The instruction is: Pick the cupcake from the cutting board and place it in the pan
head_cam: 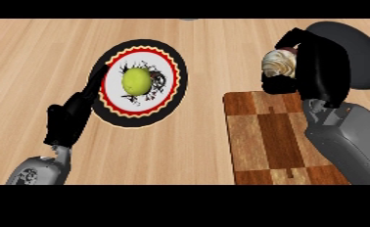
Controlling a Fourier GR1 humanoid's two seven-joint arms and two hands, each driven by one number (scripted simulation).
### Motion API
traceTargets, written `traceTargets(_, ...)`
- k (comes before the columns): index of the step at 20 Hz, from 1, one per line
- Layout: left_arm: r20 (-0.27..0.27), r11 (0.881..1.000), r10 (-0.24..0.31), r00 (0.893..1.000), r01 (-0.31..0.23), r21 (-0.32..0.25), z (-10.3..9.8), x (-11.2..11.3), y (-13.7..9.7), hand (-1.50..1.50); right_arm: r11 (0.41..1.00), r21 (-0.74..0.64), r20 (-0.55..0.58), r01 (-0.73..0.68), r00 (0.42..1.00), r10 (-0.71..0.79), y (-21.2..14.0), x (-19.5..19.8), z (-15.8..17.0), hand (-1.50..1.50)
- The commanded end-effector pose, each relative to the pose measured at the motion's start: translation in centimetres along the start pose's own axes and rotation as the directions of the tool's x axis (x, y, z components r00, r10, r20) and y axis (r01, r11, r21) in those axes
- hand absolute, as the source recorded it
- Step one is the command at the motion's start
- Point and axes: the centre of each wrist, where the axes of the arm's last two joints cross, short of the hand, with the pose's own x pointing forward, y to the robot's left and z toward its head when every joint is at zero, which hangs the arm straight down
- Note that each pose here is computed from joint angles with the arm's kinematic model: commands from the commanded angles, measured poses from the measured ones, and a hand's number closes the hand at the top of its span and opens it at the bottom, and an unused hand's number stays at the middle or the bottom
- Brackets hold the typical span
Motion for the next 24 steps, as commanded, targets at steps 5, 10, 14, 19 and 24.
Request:
traceTargets(5, -0.004, 1.000, -0.002, 1.000, 0.002, -0.015, -0.4, 1.0, 0.1, 0.00, 0.970, -0.144, -0.133, 0.196, 0.967, -0.216, -0.4, -5.7, -4.8, 1.50)
traceTargets(10, 0.028, 1.000, -0.002, 1.000, 0.002, 0.005, -0.1, 0.2, 2.0, 0.00, 0.976, -0.149, -0.117, 0.158, 0.977, -0.176, 1.5, -8.9, -8.0, 1.50)
traceTargets(14, 0.031, 1.000, 0.008, 0.999, -0.008, -0.019, 0.4, 0.4, 1.6, 0.00, 0.976, -0.205, -0.179, 0.069, 0.978, -0.107, 3.5, -14.4, -8.8, 1.50)
traceTargets(19, 0.028, 1.000, -0.002, 1.000, 0.002, -0.012, 0.2, 0.4, 0.9, 0.00, 0.969, -0.239, -0.187, 0.069, 0.975, -0.116, 2.9, -17.7, -11.9, 1.50)
traceTargets(24, 0.033, 0.999, 0.006, 0.999, -0.004, -0.044, 0.1, 1.2, 0.8, 0.00, 0.972, -0.231, -0.207, 0.040, 0.974, -0.090, 2.8, -22.3, -12.4, 1.50)
